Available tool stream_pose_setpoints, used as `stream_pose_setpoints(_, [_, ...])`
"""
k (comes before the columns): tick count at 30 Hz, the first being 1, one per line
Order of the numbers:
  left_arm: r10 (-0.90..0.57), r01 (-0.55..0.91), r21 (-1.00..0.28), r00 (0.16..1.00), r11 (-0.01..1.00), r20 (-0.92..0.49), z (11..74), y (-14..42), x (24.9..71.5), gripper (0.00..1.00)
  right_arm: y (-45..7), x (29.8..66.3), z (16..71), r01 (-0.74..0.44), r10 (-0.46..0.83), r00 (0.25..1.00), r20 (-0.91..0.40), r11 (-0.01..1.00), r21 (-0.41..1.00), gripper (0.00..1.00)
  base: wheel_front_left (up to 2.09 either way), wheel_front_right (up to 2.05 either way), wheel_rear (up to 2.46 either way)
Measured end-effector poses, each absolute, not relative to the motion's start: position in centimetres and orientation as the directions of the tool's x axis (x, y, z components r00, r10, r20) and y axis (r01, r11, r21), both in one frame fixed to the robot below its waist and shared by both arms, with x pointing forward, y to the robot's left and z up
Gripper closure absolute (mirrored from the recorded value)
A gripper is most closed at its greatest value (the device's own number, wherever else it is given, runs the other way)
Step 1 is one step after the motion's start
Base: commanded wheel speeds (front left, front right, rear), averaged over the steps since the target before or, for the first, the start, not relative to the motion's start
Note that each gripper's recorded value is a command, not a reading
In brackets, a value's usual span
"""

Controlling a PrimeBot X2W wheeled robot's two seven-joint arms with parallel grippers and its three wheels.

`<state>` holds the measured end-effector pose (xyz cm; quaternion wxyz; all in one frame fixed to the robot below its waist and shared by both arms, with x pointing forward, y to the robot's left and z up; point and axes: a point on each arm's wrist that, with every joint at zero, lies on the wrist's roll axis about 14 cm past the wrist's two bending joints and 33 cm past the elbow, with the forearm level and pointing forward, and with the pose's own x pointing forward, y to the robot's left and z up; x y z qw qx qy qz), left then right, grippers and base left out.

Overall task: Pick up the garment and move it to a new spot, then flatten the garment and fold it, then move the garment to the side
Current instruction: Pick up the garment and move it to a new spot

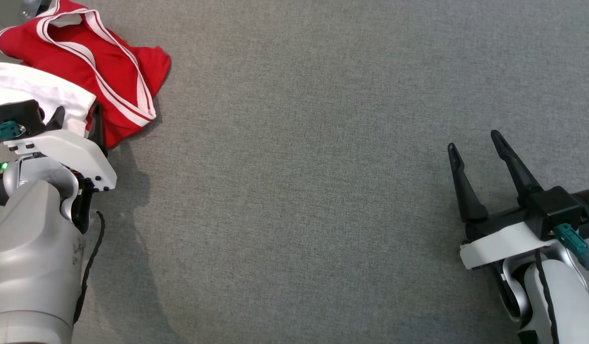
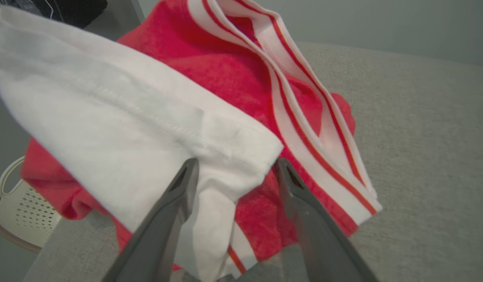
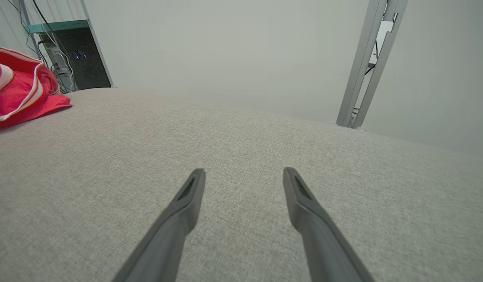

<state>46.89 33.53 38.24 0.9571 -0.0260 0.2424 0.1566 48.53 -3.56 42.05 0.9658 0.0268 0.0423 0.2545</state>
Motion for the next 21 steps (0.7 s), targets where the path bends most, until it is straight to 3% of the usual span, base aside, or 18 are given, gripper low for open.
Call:
stream_pose_setpoints(1, [0.288, -0.312, 0.031, 0.830, 0.950, -0.478, 38.2, 33.6, 46.9, 0.00, -3.6, 48.6, 42.1, -0.488, 0.492, 0.868, -0.067, 0.870, 0.072, 0.00, 0.00, 0.00, 0.00])
stream_pose_setpoints(2, [0.297, -0.316, 0.042, 0.828, 0.948, -0.476, 38.2, 33.8, 46.8, 0.24, -3.7, 48.6, 42.2, -0.487, 0.491, 0.869, -0.065, 0.870, 0.071, 0.00, 0.00, 0.00, 0.00])
stream_pose_setpoints(3, [0.300, -0.313, 0.054, 0.827, 0.948, -0.476, 38.2, 33.9, 46.7, 0.75, -3.7, 48.6, 42.2, -0.487, 0.491, 0.869, -0.065, 0.871, 0.071, 0.00, 0.00, 0.00, 0.00])
stream_pose_setpoints(4, [0.302, -0.313, 0.058, 0.823, 0.948, -0.481, 38.1, 34.0, 46.6, 1.00, -3.7, 48.6, 42.2, -0.486, 0.491, 0.869, -0.065, 0.871, 0.071, 0.00, 0.00, 0.00, 0.00])
stream_pose_setpoints(12, [0.352, -0.356, 0.048, 0.878, 0.933, -0.324, 42.0, 35.1, 47.3, 1.00, -3.6, 48.5, 43.3, -0.480, 0.484, 0.874, -0.046, 0.874, 0.070, 0.00, 0.00, 0.00, 0.00])
stream_pose_setpoints(21, [0.372, -0.371, 0.033, 0.928, 0.928, -0.017, 51.0, 35.7, 46.3, 1.00, -4.4, 47.0, 46.0, -0.441, 0.443, 0.897, 0.004, 0.894, 0.078, 0.00, 0.00, 0.00, 0.00])
